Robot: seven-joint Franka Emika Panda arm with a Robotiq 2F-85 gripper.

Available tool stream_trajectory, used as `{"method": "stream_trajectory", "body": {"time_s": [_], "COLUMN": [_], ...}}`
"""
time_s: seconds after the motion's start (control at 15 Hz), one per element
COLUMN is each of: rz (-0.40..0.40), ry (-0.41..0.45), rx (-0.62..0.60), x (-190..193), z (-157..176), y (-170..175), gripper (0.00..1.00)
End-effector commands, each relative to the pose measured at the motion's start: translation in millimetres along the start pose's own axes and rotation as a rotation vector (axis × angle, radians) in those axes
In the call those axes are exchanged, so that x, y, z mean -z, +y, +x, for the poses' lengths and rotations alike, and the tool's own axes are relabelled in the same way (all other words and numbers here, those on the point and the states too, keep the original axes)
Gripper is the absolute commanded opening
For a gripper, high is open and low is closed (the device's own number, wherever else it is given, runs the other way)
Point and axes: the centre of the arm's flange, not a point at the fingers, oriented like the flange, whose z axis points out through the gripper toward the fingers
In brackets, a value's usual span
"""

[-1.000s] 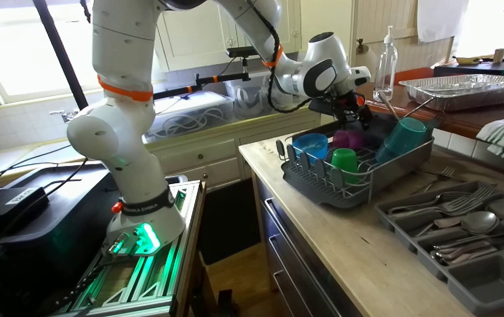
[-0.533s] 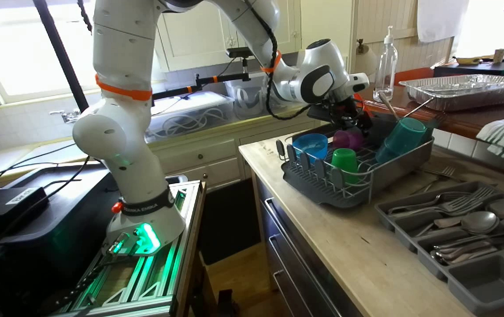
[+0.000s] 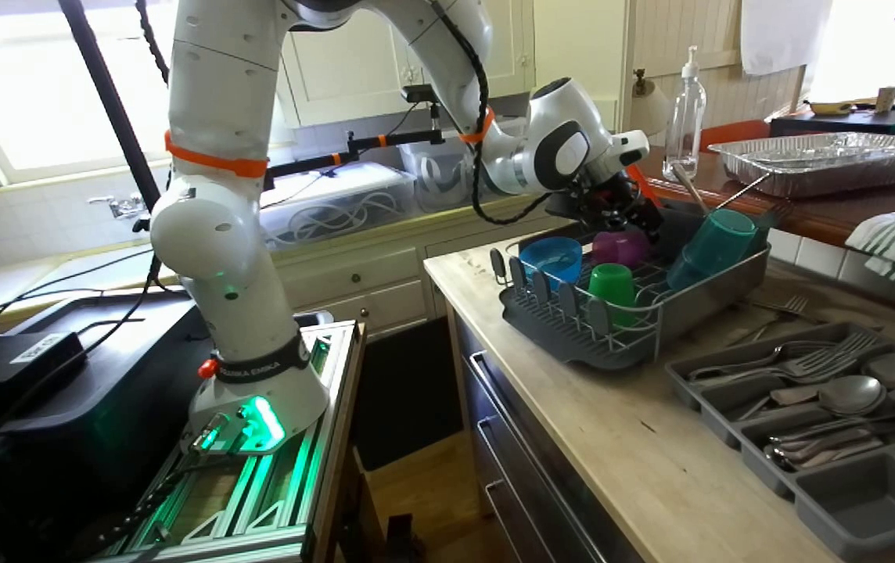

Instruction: Put the pink cup in an upside down position

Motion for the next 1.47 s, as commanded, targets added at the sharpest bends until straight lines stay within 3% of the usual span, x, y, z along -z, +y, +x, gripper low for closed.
{"method": "stream_trajectory", "body": {"time_s": [0.0,0.2,0.47,0.6,0.93,1.2,1.4], "rz": [0.002,0.007,-0.015,-0.061,-0.162,-0.276,-0.34], "ry": [-0.037,-0.073,-0.074,-0.03,0.08,0.044,0.069], "rx": [-0.009,-0.027,-0.056,-0.106,-0.368,-0.559,-0.625], "x": [-3,2,10,26,56,61,66], "z": [-2,-8,-16,-33,-72,-77,-74], "y": [-16,-24,-25,-20,8,25,24], "gripper": [0.6,0.39,0.38,0.38,0.38,0.38,0.38]}}
